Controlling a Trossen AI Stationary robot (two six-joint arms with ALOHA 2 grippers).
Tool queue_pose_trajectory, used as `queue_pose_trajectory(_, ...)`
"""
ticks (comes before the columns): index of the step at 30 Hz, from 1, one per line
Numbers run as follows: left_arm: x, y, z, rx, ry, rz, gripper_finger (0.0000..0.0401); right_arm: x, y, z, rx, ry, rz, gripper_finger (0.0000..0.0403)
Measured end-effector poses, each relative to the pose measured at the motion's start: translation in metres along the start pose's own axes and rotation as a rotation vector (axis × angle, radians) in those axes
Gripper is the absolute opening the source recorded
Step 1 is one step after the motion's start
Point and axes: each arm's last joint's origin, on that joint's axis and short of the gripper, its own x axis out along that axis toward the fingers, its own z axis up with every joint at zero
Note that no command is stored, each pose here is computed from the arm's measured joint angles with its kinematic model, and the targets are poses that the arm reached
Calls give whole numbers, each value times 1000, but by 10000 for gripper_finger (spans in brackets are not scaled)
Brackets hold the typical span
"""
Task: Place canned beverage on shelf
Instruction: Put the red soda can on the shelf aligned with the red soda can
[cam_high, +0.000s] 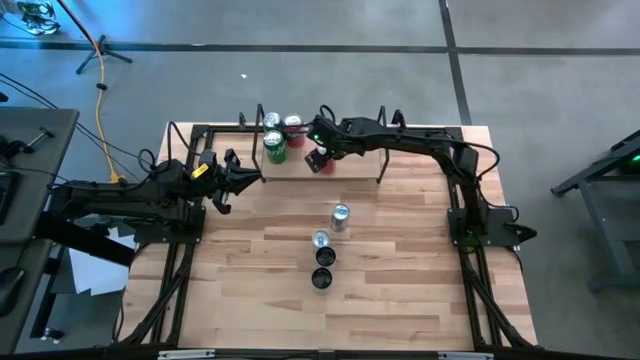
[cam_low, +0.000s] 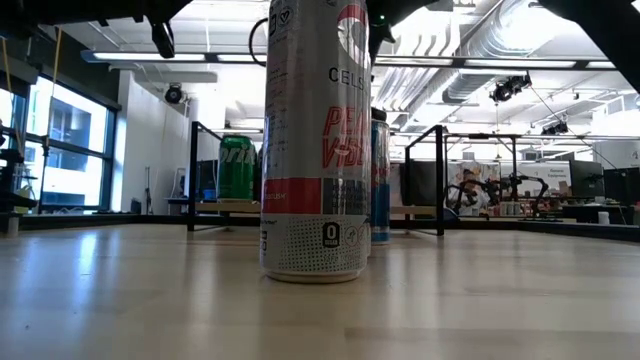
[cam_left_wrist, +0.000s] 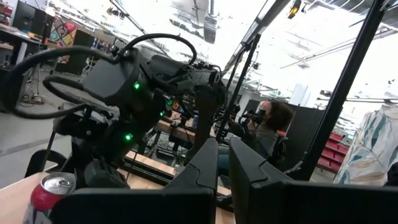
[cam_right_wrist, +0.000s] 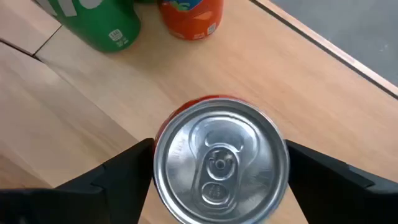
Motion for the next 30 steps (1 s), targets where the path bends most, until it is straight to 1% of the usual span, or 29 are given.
queue_pose_trajectory(5,0,0,0,-1,0,0,1,0,0,0,15,-5,3,331)
queue_pose_trajectory(11,0,0,0,-25,0,0,1,0,1,1,-29,-13,9,333)
queue_pose_trajectory(20,0,0,0,-25,2,0,1,-2,-2,4,-45,-21,10,334)
queue_pose_trajectory(24,0,0,0,-25,5,2,1,-10,-8,12,-45,-43,10,334)
queue_pose_trajectory(30,0,0,-1,-25,8,3,1,-33,-16,29,-117,-72,8,334)
